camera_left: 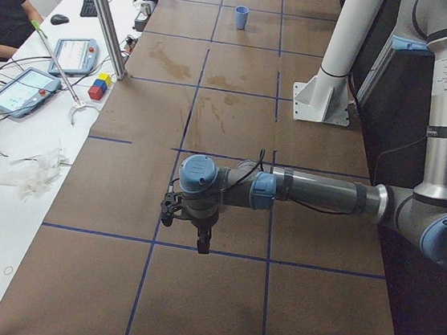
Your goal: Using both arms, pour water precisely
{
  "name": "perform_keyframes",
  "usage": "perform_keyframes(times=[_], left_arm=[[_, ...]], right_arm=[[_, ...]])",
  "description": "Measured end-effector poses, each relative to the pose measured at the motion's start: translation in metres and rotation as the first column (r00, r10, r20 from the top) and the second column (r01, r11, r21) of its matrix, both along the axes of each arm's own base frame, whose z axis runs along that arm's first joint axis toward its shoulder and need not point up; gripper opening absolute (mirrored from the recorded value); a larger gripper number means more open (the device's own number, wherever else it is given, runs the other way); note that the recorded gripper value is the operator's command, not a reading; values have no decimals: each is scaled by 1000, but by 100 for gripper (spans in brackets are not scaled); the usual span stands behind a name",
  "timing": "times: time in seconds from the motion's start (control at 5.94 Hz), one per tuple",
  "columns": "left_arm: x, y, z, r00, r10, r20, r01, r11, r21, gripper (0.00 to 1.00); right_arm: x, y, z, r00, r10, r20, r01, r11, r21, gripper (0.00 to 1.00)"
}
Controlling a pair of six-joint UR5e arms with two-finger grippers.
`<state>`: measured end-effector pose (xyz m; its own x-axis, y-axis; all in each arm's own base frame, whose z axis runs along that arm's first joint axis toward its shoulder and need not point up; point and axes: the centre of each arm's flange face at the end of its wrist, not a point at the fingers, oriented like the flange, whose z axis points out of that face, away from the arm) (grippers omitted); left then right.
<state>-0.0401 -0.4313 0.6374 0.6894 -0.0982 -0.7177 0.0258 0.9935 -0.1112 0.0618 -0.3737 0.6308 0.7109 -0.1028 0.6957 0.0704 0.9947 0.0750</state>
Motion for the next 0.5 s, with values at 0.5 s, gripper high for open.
perform_keyframes(times=[0.5], left_arm=[[2, 0, -7, 1000, 1, -15, 0, 1000, 18, 100]], right_arm=[[0, 2, 2, 1000, -1, -1, 1, 1000, -3, 100]])
